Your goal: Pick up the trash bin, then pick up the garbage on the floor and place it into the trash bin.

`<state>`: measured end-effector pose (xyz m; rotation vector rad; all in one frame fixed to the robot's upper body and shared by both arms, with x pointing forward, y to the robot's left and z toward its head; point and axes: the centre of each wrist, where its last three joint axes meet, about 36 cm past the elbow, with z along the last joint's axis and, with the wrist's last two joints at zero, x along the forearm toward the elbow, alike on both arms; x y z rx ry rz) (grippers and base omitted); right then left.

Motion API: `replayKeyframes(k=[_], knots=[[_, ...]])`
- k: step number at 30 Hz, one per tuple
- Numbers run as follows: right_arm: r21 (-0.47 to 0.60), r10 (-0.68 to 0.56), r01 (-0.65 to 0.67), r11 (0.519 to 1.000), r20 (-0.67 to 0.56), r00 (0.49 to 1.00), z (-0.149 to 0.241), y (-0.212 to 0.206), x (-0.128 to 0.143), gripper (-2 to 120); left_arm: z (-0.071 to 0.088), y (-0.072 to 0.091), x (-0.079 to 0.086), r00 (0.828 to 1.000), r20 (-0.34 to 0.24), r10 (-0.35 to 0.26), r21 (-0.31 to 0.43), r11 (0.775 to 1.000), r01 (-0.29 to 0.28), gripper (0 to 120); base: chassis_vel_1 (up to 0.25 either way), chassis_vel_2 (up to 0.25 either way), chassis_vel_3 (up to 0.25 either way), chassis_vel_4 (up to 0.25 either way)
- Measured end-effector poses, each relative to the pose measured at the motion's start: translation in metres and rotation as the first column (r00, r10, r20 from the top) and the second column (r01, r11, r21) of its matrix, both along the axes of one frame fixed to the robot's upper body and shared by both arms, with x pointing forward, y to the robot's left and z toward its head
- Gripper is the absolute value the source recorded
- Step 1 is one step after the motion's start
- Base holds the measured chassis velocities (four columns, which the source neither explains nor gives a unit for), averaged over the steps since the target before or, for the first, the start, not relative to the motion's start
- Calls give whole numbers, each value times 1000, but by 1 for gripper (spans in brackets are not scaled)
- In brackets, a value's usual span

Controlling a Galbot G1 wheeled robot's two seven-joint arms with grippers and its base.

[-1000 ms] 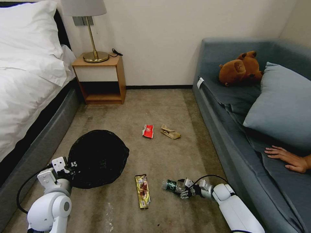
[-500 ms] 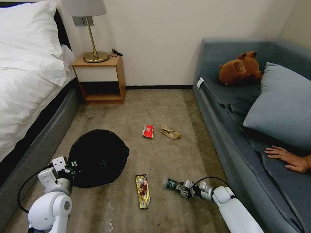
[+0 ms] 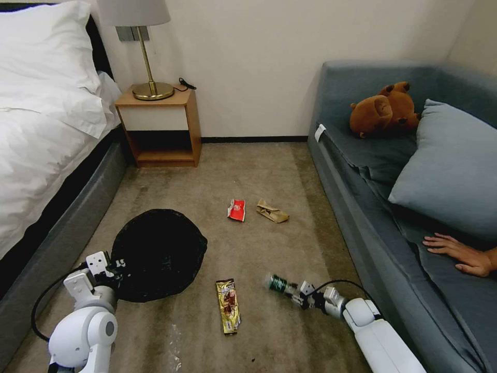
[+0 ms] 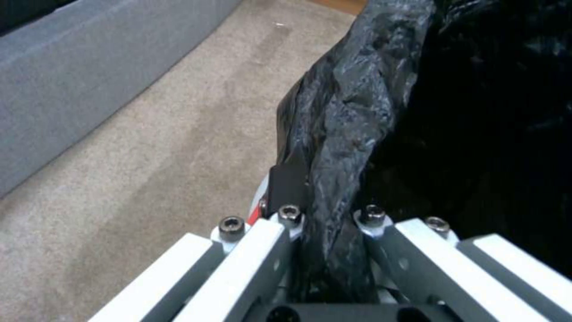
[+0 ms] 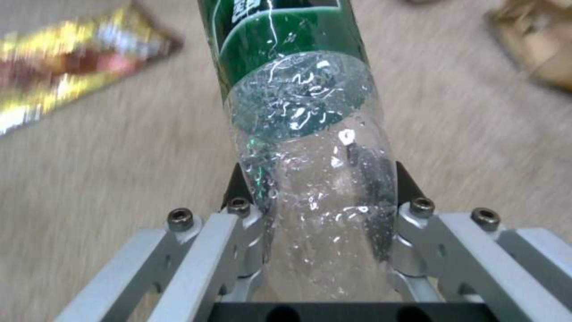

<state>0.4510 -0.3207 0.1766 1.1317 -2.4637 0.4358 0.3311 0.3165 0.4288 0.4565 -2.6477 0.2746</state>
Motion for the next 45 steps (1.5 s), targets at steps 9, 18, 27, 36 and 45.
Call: replayKeyframes(k=[9, 18, 27, 36, 45], knots=[[135, -130, 111, 985, 141, 981, 25, 47, 3, 26, 1, -3, 4, 1000, 10, -7, -6, 1000, 7, 1, 0, 0, 0, 0], [292, -190, 104, 951, 285, 940, 84, 129, 4, 26, 0, -6, 5, 1000, 11, -14, -19, 1000, 14, 1, 0, 0, 0, 0], [404, -182, 30, 914, 344, 921, 141, 192, 3, 26, -3, -11, 4, 1000, 9, -18, -32, 999, 19, 1, 0, 0, 0, 0], [438, -142, -34, 898, 362, 921, 161, 238, 6, 26, -10, -17, 5, 1000, -2, -15, -34, 999, 15, 1, 0, 0, 0, 0], [451, -71, -113, 885, 371, 926, 174, 281, 0, 26, -14, -21, 12, 1000, -7, -15, -22, 1000, 15, 1, 0, 0, 0, 0]])
